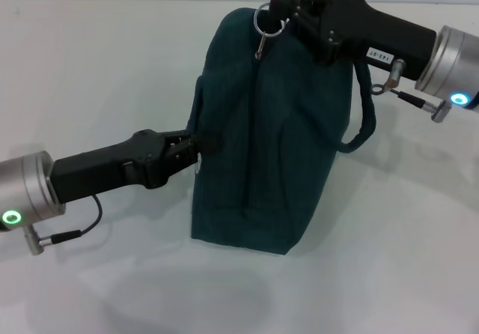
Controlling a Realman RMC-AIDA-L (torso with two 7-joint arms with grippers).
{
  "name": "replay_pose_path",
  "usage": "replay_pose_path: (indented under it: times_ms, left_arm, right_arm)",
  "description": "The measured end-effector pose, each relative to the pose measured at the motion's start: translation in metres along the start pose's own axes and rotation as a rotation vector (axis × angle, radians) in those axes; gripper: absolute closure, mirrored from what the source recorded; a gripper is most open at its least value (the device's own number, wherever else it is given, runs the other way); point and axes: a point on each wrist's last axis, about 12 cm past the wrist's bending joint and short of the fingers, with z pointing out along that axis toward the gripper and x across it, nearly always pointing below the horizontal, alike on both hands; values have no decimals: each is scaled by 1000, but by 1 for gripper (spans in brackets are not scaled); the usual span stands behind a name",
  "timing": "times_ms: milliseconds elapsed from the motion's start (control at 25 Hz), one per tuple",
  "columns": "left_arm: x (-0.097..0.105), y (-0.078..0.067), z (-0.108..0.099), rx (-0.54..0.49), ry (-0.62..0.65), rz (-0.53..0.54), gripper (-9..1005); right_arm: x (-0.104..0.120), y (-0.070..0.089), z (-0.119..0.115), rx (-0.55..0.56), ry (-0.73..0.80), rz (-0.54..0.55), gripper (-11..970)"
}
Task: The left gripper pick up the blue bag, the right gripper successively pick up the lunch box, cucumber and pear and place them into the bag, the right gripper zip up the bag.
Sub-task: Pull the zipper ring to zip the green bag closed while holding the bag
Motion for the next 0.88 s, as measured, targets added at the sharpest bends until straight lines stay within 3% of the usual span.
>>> replay_pose_path:
  times_ms: [360,880]
  left_arm:
    - [2,-3,-2,20,-7,10,894]
    - [3,-4,-2,19,-7,23,873]
  right_arm:
    - [0,-5,-1,35,15,35,944]
    - [-8,4,-1,-60,-37,100,945]
